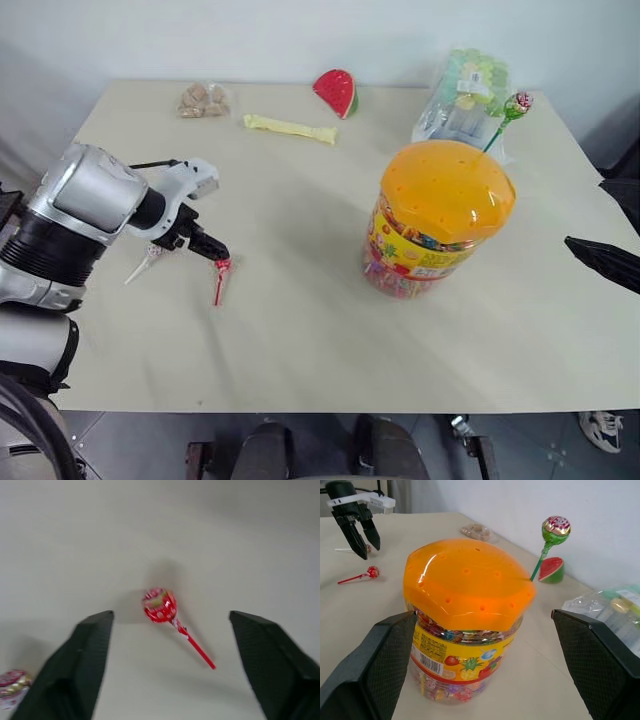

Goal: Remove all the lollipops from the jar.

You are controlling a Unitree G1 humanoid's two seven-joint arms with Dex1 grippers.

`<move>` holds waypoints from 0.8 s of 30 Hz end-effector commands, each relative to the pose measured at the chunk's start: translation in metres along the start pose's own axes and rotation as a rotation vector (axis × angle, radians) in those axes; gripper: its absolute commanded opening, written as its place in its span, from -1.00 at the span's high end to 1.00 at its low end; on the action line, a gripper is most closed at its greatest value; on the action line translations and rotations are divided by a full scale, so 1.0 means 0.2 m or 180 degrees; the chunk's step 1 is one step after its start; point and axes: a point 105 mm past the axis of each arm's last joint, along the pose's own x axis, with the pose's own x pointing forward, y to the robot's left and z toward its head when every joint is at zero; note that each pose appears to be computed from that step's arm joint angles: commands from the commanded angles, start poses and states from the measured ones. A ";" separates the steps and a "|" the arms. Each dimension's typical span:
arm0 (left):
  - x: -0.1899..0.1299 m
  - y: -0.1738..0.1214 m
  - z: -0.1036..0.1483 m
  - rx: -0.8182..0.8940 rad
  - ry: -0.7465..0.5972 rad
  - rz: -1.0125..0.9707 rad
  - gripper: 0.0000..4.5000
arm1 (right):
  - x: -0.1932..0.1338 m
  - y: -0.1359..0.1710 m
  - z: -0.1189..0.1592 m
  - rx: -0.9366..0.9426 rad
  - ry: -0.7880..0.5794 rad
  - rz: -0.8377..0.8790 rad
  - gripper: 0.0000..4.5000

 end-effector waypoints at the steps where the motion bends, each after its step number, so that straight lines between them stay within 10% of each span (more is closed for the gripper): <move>1: -0.13 0.01 0.15 0.0324 -0.0471 -0.0010 -0.98 | -0.01 -0.04 0.10 -0.0158 -0.0073 -0.0121 -1.00; 8: -0.30 -0.14 0.45 0.1323 -0.2237 -0.0654 -0.98 | 0.09 -0.16 0.16 -0.0058 -0.0264 -0.0353 -1.00; 16: -0.44 -0.32 0.45 0.2025 -0.3712 -0.2086 -0.98 | 0.28 -0.23 0.14 0.0136 -0.0296 -0.0291 -1.00; 24: -0.37 -0.36 0.39 0.2248 -0.3870 -0.2526 -0.98 | 0.49 -0.23 0.08 0.0431 -0.0295 0.0057 -1.00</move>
